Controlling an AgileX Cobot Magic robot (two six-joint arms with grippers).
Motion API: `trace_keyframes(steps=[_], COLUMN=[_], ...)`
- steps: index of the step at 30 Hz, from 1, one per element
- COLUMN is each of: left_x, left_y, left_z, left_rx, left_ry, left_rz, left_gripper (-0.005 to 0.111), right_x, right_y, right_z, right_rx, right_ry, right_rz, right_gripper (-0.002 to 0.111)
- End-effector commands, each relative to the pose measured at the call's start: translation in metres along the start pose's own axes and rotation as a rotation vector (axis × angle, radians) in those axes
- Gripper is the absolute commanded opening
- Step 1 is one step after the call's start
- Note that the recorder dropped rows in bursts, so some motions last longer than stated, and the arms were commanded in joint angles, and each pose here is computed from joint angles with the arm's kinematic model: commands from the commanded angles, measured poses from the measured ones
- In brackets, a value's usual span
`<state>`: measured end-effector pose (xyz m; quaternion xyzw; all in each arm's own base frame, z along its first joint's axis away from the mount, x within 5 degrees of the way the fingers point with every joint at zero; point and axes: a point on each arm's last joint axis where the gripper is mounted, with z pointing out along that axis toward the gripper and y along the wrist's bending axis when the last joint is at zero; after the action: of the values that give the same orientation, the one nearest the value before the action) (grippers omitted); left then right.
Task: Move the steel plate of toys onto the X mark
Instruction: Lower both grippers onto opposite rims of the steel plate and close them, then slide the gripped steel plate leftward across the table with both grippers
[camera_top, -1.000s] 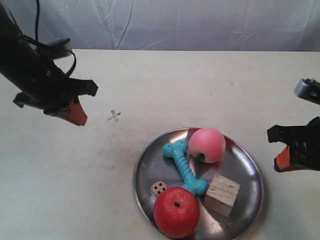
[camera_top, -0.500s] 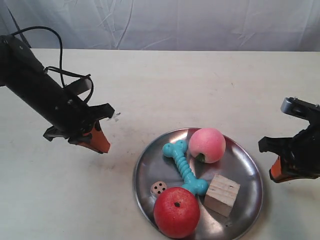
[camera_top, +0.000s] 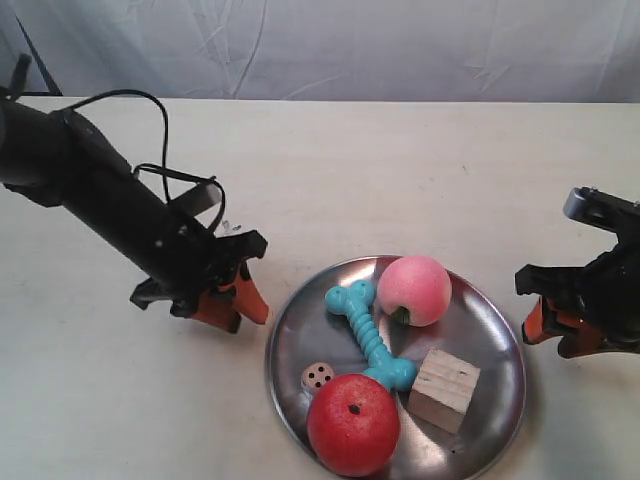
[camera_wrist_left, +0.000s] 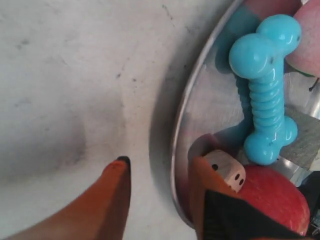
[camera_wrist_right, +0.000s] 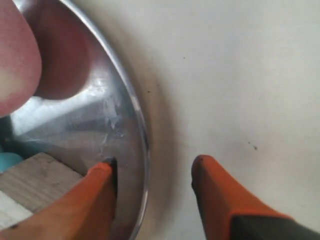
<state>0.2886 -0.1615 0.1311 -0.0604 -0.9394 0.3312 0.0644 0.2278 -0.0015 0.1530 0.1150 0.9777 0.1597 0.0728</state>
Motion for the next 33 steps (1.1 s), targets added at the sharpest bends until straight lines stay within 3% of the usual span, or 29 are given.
trace_keyframes(steps=[1, 12, 22, 24, 29, 33], left_x=[0.003, 0.002, 0.009, 0.009, 0.009, 0.008], left_y=[-0.005, -0.002, -0.020, -0.021, -0.022, -0.021], left_z=[0.018, 0.035, 0.051, 0.053, 0.054, 0.053], left_rx=[-0.011, -0.066, -0.066, -0.072, -0.076, -0.080], left_ry=[0.018, 0.015, 0.010, 0.005, -0.005, -0.008], left_rz=[0.010, -0.002, 0.035, 0.043, 0.053, 0.056], left_gripper=[0.038, 0.034, 0.032, 0.028, 0.006, 0.000], right_x=[-0.002, -0.002, 0.001, 0.001, 0.003, 0.006], right_y=[-0.001, -0.006, -0.008, -0.007, 0.006, 0.022], right_z=[0.001, 0.025, 0.044, 0.046, 0.050, 0.055], right_rx=[0.003, -0.025, -0.054, -0.077, -0.144, -0.146], right_ry=[-0.009, 0.085, 0.176, 0.187, 0.202, 0.200], right_rz=[-0.001, 0.090, 0.162, 0.164, 0.093, 0.033], right_gripper=[0.047, 0.047, 0.046, 0.037, 0.001, -0.001])
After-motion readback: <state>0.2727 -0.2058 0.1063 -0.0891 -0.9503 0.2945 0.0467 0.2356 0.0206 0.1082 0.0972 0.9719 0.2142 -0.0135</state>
